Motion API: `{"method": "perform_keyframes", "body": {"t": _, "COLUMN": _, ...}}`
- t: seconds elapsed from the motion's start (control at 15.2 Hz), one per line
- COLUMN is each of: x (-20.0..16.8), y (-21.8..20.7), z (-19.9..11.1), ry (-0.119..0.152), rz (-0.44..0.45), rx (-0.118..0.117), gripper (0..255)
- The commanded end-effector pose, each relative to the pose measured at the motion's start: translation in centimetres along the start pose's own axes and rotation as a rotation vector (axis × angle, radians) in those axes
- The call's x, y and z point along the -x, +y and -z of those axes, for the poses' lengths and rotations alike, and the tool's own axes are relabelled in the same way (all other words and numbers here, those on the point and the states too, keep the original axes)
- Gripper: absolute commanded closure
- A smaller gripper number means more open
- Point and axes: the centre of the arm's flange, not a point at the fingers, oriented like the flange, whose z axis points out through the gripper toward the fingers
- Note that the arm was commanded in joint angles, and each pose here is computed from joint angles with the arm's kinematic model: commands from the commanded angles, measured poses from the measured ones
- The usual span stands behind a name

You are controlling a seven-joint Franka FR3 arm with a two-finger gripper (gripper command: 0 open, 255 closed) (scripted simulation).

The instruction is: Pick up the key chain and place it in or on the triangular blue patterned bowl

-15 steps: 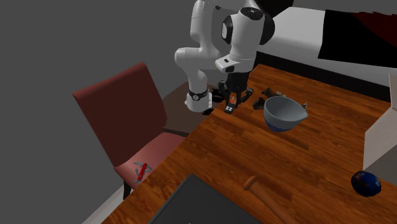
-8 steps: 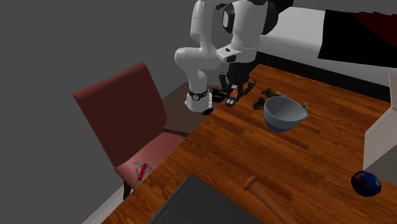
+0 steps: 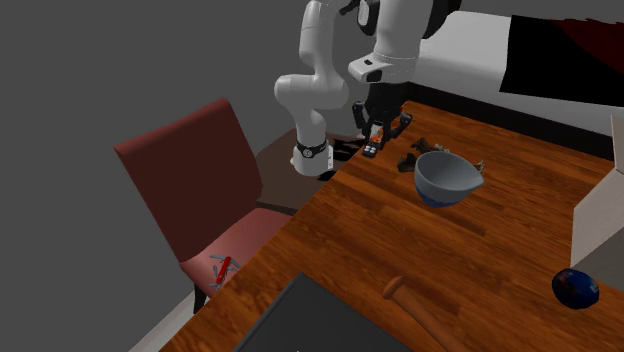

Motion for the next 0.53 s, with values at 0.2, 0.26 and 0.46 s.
{"method": "perform_keyframes", "body": {"t": 0.2, "x": 2.2, "y": -5.9, "z": 0.8, "ry": 0.0, "rz": -0.001, "rx": 0.0, "gripper": 255}}
{"method": "perform_keyframes", "body": {"t": 0.26, "x": 2.6, "y": -7.1, "z": 0.9, "ry": 0.0, "rz": -0.001, "rx": 0.0, "gripper": 255}}
{"method": "perform_keyframes", "body": {"t": 0.46, "x": 4.0, "y": -10.8, "z": 1.3, "ry": 0.0, "rz": -0.001, "rx": 0.0, "gripper": 255}}
